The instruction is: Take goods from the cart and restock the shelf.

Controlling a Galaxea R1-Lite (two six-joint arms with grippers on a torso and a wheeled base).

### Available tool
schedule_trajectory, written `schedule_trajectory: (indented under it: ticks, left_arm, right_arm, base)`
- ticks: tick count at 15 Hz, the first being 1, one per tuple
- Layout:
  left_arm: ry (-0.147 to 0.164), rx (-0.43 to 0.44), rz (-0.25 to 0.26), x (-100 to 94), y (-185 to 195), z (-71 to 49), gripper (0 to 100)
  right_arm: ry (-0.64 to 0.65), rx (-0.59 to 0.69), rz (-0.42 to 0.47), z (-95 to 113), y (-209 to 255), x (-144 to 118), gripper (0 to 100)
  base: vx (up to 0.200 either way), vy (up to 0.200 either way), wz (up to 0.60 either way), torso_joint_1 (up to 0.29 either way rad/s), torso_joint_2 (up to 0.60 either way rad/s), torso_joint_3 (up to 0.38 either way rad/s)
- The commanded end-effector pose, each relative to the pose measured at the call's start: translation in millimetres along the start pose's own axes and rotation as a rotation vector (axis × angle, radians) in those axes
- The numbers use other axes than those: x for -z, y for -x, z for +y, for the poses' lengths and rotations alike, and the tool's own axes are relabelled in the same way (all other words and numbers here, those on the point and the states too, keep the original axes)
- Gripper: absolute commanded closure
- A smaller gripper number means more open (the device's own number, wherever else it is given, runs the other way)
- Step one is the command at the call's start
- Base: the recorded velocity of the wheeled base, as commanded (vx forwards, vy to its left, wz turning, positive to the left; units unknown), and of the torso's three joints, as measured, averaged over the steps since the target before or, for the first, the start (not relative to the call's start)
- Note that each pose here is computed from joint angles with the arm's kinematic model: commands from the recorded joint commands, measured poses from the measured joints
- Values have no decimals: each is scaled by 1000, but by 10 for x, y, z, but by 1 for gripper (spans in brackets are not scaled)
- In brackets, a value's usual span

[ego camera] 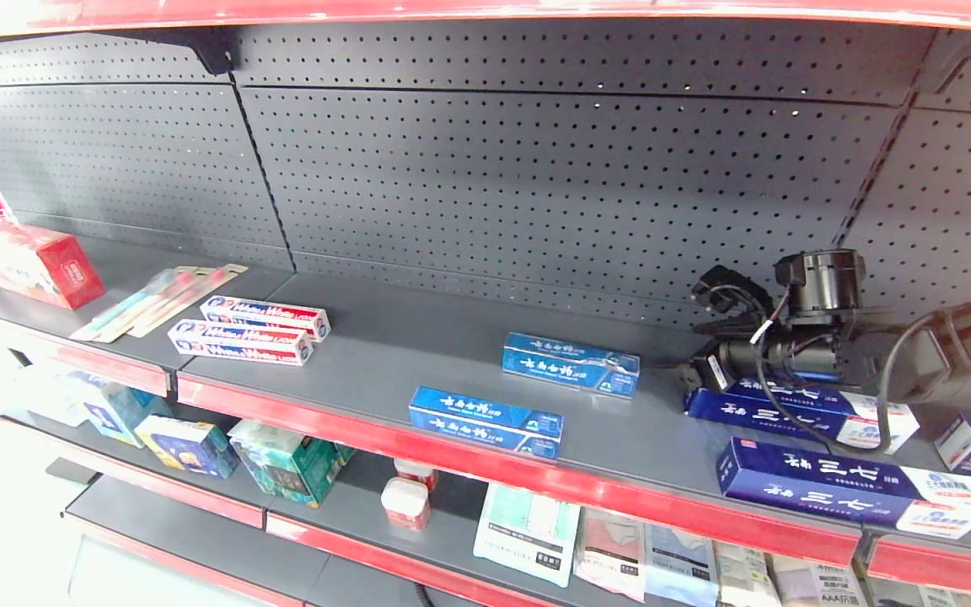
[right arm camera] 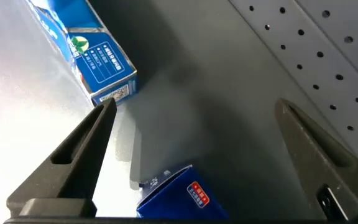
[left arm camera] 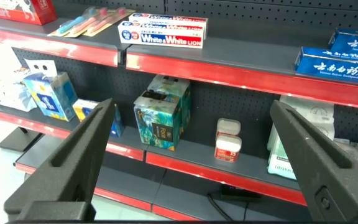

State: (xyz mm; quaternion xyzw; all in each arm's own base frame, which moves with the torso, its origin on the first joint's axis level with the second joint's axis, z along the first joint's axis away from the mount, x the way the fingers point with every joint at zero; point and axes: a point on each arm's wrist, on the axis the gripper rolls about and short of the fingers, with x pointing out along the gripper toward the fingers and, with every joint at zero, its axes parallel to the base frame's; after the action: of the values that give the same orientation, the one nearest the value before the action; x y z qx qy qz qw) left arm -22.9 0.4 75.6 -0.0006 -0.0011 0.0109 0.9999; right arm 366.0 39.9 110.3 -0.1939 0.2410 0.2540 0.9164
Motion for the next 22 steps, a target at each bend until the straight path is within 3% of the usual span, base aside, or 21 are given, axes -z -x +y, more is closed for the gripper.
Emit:
schedule_trajectory:
  ticks: [1,22]
  left_arm:
    - [0,-1,1,0,-1,0,0]
    - [0,-1,1,0,-1,0,0]
  right_arm:
    - [-6,2,12,-18,-35,39,0]
    - [53,-20,-11,99,-331,-108,0]
  base:
    - [0,0,0,0,0,0]
    - [0,0,0,0,0,0]
